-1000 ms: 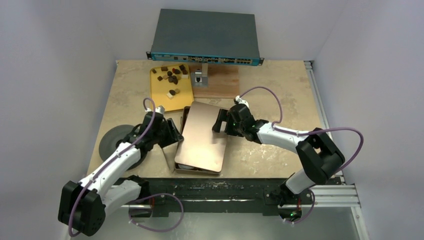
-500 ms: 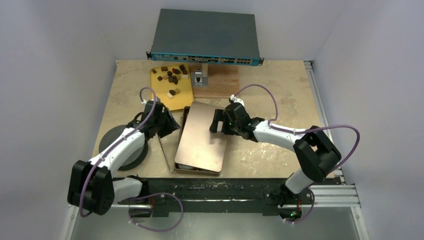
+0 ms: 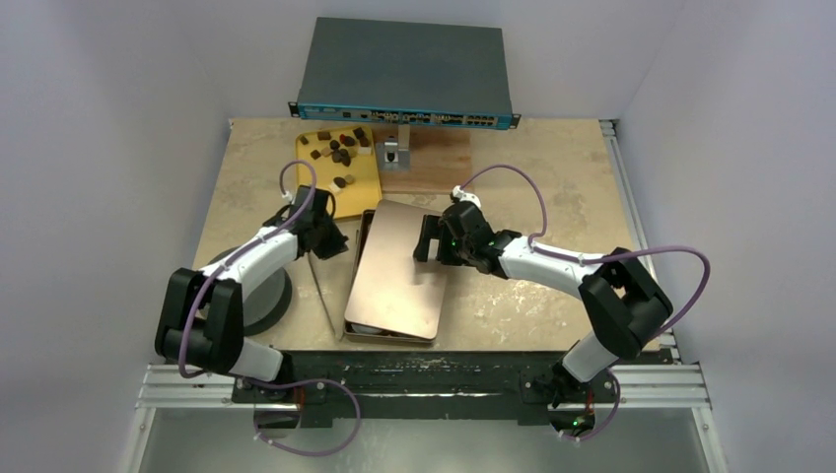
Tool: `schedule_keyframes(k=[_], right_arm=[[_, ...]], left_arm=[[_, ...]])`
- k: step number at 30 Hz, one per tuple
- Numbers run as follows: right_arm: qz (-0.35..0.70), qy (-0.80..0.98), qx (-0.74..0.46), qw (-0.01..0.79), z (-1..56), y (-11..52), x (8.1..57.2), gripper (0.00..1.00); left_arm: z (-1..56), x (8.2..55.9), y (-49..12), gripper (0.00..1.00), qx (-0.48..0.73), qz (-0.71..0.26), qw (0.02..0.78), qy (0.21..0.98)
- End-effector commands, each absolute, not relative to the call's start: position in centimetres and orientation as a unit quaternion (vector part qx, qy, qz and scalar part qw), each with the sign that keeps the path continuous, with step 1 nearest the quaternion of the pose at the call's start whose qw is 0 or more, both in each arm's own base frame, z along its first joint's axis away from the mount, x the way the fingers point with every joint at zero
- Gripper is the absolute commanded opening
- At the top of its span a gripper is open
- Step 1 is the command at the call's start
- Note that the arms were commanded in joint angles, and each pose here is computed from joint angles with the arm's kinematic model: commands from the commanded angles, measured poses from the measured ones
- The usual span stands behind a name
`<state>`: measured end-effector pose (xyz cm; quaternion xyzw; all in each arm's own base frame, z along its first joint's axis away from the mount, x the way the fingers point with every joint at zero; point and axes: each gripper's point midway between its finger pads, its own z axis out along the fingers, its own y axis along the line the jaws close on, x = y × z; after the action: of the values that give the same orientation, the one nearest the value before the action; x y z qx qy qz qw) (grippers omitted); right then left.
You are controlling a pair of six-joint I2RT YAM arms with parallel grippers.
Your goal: Pack the chocolate
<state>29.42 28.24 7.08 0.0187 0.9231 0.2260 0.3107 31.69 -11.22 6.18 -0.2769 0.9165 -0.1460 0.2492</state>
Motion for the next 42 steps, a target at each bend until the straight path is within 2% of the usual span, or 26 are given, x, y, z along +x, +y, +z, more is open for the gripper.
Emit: schedule_keyframes(k=[1, 19, 29, 37, 41, 42], right_arm=[[0.208, 0.924, 0.009, 0.32, 7.4, 28.2, 29.9, 0.96], [0.145, 0.934, 0.004, 0.327, 7.5, 25.9, 30.1, 0.98], [0.138, 0.939, 0.008, 0.316, 6.8, 25.1, 29.1, 0.99], [0.17, 0.934, 0.002, 0.314, 7.5, 25.4, 28.0, 0.99], [0.183, 0.933, 0.0, 0.312, 7.7, 25.5, 27.5, 0.99], [0.184, 0.932, 0.0, 0.311, 7.8, 25.5, 27.5, 0.99]], left_arm=[[7.5, 33.1, -12.6, 0.0, -0.268, -0.158, 0.265, 0.913], [9.1, 34.4, -21.1, 0.0, -0.186, -0.215, 0.249, 0.926], [9.6, 33.6, -20.0, 0.0, -0.171, -0.193, 0.257, 0.931], [11.5, 31.1, -15.6, 0.16, -0.18, -0.165, 0.291, 0.925], [12.4, 28.7, -14.6, 0.27, -0.179, -0.17, 0.297, 0.922], [12.6, 28.1, -14.3, 0.32, -0.178, -0.172, 0.298, 0.922]])
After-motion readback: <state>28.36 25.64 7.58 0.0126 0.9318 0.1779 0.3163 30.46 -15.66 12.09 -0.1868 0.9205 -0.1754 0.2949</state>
